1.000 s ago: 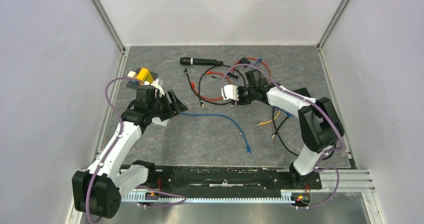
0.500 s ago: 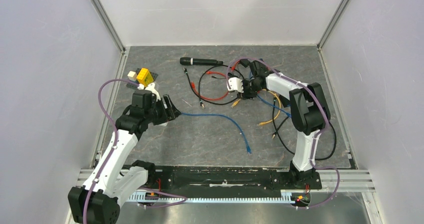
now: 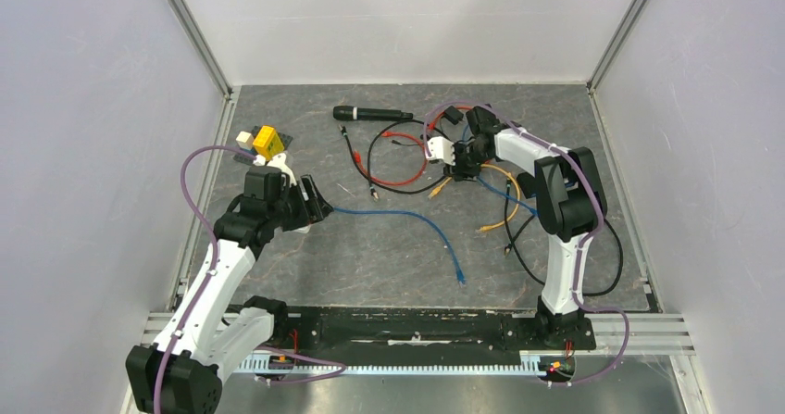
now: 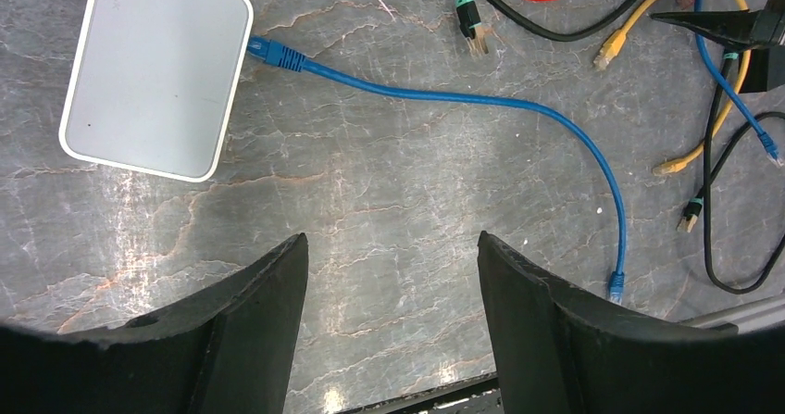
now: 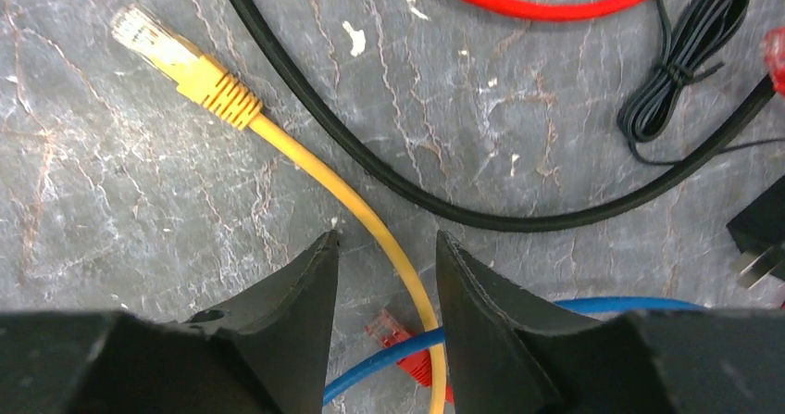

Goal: Insert the plug into the switch port
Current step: Pick up the connector from the center of the board.

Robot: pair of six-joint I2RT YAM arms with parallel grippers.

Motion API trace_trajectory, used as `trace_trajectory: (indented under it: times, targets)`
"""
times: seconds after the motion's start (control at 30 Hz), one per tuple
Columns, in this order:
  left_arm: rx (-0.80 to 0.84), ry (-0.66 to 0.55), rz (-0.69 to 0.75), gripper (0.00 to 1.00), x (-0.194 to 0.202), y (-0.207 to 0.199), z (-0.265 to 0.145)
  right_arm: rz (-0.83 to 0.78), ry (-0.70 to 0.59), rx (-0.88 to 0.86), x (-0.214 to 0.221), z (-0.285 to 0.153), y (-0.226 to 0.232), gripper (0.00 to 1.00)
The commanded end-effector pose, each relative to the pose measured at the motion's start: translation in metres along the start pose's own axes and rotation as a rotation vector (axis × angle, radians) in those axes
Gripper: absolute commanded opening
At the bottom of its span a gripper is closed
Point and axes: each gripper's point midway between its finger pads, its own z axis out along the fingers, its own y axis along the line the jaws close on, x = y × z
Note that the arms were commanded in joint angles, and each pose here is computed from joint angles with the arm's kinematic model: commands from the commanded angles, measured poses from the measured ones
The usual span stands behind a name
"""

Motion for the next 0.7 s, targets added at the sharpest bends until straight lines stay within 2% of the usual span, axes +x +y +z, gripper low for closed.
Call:
trace_trajectory:
  times: [0.0, 0.2, 0.43, 0.67]
  targets:
    - [0.001, -0.033, 0.054, 0.73, -0.01, -0.002, -0.005, 0.069, 0.089, -0.033, 0.026, -0.003, 0.008, 0.44]
    - [0.004, -0.032, 0.052, 0.73, -0.01, -0.003, -0.005, 0.14, 0.14, -0.056, 0.043, 0.004, 0.017, 0.44]
    - [0.026, -0.035, 0.035, 0.73, -0.008, -0.007, -0.007, 0.17, 0.153, -0.19, 0.051, 0.012, 0.049, 0.43]
    - [0.067, -0.028, 0.017, 0.72, -0.008, -0.014, -0.006, 0.131, 0.094, -0.239, 0.036, -0.002, 0.068, 0.32]
